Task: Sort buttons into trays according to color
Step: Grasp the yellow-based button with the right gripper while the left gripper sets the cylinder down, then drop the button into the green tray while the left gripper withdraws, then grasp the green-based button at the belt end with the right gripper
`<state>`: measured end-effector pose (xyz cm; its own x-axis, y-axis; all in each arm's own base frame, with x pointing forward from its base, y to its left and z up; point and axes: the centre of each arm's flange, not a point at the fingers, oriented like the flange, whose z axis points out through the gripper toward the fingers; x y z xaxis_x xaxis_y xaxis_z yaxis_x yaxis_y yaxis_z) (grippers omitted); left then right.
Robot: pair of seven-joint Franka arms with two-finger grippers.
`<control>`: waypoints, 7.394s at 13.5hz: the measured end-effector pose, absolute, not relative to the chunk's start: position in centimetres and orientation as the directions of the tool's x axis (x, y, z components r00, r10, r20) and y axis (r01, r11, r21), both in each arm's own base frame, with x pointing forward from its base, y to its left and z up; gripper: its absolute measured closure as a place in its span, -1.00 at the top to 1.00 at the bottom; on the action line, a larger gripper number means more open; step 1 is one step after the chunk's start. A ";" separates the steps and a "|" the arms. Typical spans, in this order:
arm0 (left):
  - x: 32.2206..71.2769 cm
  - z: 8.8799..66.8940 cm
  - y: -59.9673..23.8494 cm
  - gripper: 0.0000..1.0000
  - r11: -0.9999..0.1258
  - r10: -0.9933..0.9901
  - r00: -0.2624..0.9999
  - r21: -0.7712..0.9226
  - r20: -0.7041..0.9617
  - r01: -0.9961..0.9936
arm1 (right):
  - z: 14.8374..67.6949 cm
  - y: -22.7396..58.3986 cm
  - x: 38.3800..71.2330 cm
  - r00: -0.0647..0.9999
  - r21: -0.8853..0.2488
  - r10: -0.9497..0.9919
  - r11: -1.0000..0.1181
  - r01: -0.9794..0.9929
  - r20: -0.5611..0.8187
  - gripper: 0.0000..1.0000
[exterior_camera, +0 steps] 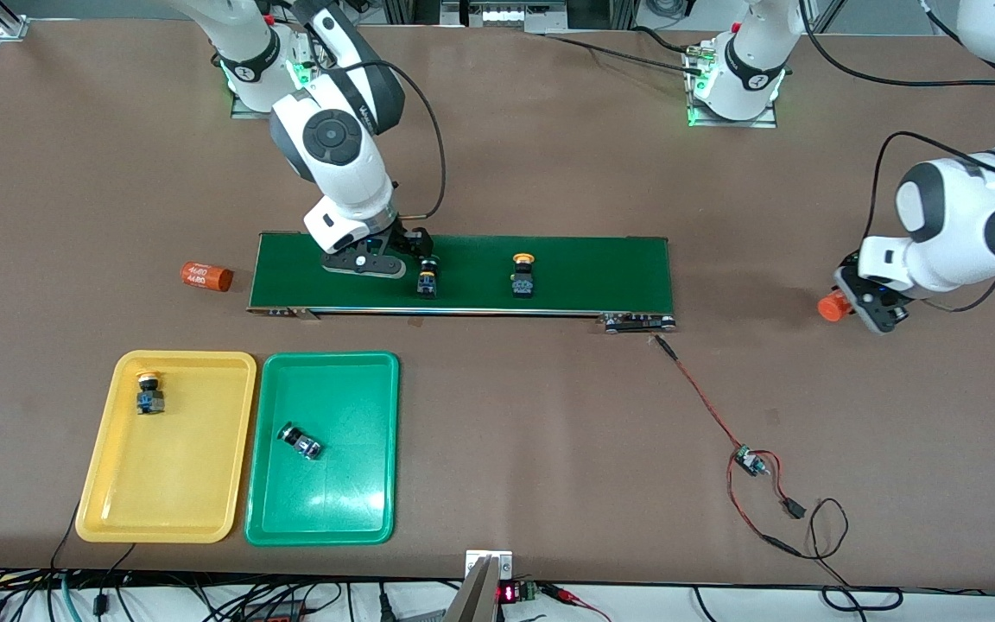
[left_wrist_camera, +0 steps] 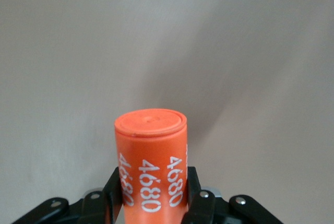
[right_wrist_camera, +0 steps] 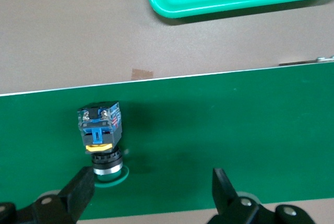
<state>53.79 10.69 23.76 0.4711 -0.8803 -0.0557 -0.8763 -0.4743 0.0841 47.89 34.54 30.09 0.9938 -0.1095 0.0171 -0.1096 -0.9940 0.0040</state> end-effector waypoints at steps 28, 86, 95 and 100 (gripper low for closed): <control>49.6 27.0 -25.3 0.01 0.120 -0.993 -0.118 0.114 0.024 -0.986 | 29.2 34.2 52.4 0.991 0.056 -0.133 -0.989 -0.135 0.033 -0.31; 64.3 41.8 0.8 1.00 -0.987 -0.141 0.988 0.083 -0.068 -0.136 | 33.3 25.0 52.0 0.988 0.031 -0.148 -0.988 -0.150 0.046 0.90; 61.4 51.0 0.9 1.00 -0.995 0.074 0.995 0.056 -0.060 0.077 | 29.7 27.9 51.0 0.998 0.041 -0.004 -0.999 -0.007 0.065 0.90; 61.4 54.5 -0.6 1.00 -0.997 0.062 0.998 0.054 -0.028 0.063 | 27.7 28.1 51.1 0.998 0.034 0.026 -0.999 0.024 0.055 0.90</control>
